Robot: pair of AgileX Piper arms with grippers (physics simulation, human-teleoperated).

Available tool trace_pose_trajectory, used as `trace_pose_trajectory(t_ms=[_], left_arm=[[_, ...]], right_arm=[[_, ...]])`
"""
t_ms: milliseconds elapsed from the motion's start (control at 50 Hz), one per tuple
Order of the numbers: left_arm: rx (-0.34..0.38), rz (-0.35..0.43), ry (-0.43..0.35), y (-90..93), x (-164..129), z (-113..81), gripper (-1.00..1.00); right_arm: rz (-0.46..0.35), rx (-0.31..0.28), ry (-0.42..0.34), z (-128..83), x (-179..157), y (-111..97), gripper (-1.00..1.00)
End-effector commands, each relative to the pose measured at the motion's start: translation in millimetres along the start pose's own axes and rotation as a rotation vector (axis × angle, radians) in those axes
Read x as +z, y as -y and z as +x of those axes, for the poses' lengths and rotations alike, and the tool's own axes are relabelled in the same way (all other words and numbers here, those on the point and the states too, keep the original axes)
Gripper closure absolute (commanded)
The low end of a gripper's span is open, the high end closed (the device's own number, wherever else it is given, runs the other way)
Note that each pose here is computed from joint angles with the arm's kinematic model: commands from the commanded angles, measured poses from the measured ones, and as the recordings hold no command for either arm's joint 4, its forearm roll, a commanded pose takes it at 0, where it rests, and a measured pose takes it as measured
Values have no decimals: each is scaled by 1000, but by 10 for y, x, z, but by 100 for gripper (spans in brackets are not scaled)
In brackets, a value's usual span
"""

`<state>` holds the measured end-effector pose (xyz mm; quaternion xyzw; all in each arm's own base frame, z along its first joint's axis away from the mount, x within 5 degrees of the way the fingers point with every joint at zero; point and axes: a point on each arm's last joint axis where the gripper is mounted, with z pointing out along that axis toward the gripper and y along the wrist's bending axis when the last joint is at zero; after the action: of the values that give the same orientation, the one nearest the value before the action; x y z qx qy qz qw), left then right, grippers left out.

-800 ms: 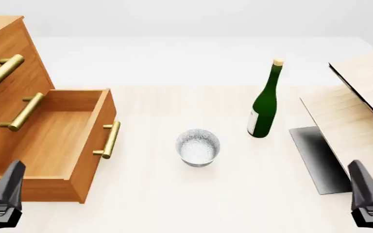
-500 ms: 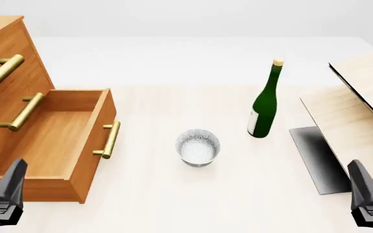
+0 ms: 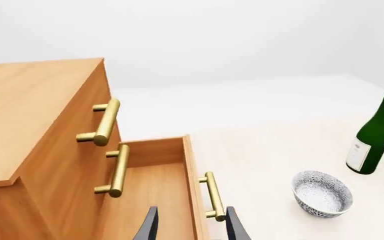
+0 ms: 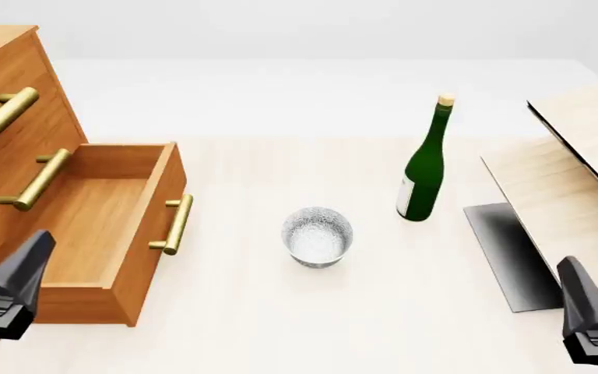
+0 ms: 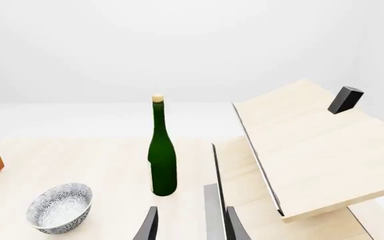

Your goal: Put the bowl in the bottom drawer of the cabinet and close it.

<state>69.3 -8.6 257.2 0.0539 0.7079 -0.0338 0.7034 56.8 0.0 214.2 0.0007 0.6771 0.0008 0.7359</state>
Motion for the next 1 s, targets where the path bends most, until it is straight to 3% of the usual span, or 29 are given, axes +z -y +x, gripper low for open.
trace_pose_trajectory(t_ms=[20,260,480,1000], left_arm=[[-16,47,-59,32,113,-198,-100],[-48,67,-103,50,176,-321,-100],[-83,38,-187,33,267,-231,-100],[-122,-13,-287,-10,387,-238,-100]], right_arm=[[0,0,0,0,0,0,-100],[0,0,-1,0,1,0,-100],[0,0,0,0,0,0,-100],[0,0,0,0,1,0,-100]])
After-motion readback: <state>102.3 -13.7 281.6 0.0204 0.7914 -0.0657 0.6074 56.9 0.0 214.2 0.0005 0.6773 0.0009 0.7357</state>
